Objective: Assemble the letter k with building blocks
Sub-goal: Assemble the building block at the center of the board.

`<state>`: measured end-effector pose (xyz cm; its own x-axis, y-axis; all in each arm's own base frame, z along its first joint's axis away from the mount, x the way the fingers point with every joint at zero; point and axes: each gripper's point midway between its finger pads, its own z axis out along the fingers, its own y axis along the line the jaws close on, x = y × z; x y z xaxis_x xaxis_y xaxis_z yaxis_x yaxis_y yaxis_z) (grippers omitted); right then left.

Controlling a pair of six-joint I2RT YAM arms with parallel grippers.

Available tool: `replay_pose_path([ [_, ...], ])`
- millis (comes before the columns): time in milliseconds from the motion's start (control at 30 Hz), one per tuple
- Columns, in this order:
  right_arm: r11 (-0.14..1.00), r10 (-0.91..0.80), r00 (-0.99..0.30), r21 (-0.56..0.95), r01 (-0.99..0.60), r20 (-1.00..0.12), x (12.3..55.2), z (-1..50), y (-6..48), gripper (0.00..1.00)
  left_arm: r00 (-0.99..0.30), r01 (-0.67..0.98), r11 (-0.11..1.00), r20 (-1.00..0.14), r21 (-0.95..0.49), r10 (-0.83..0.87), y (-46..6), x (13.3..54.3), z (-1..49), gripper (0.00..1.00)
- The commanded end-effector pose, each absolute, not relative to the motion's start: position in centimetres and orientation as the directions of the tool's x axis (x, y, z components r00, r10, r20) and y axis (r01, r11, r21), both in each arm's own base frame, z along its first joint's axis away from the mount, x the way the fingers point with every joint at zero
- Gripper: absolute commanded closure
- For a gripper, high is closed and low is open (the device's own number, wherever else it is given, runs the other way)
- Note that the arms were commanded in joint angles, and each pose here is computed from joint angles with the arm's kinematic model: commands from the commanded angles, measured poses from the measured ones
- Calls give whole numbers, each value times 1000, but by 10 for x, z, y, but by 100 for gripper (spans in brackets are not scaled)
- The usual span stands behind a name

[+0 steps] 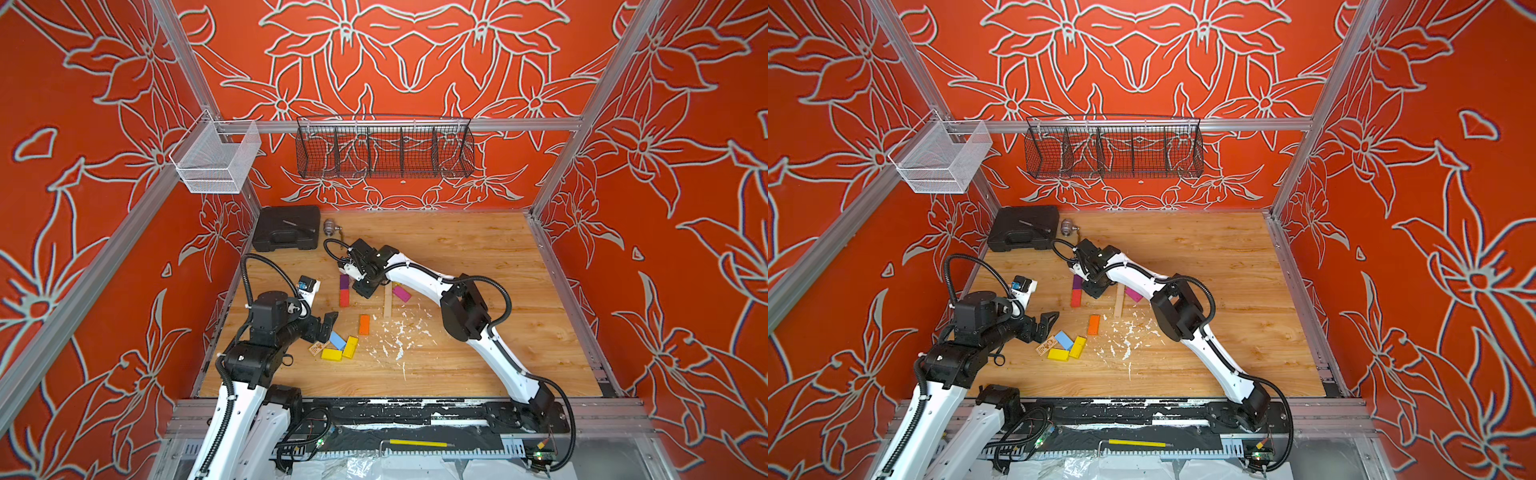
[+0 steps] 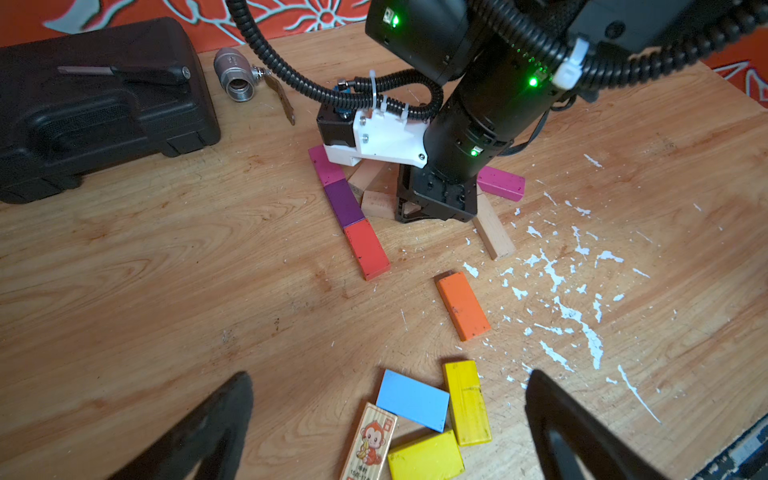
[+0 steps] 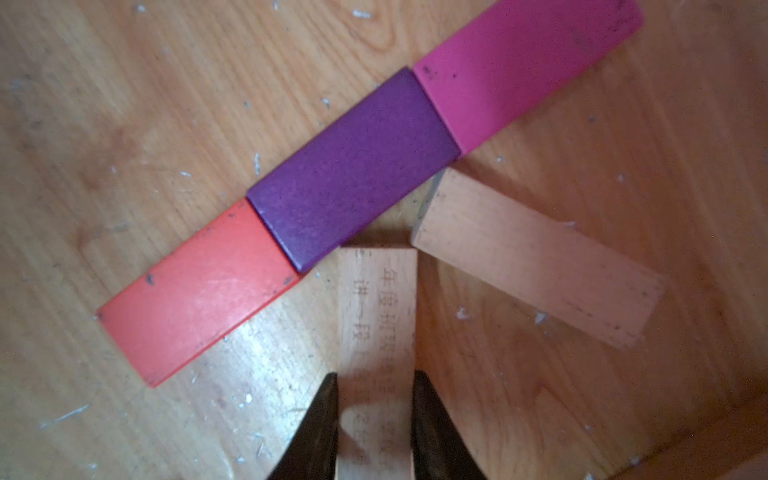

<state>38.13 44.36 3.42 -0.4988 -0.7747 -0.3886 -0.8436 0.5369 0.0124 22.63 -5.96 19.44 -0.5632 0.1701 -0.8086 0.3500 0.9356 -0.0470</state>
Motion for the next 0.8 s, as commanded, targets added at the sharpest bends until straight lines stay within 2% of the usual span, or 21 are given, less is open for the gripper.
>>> replay_pose_path([
  [0, 533, -770, -502, 34, -845, -394, 382, 33, 449, 71, -554, 349, 936, -814, -36, 175, -58, 228, 197, 0],
  [500, 546, -764, -511, 28, -838, -394, 382, 39, 446, 63, -555, 349, 936, -813, -36, 176, -58, 228, 197, 0],
  [767, 577, -707, -522, 40, -816, -477, 382, 84, 444, 60, -615, 249, 964, -784, -89, 86, -49, 242, 190, 0],
])
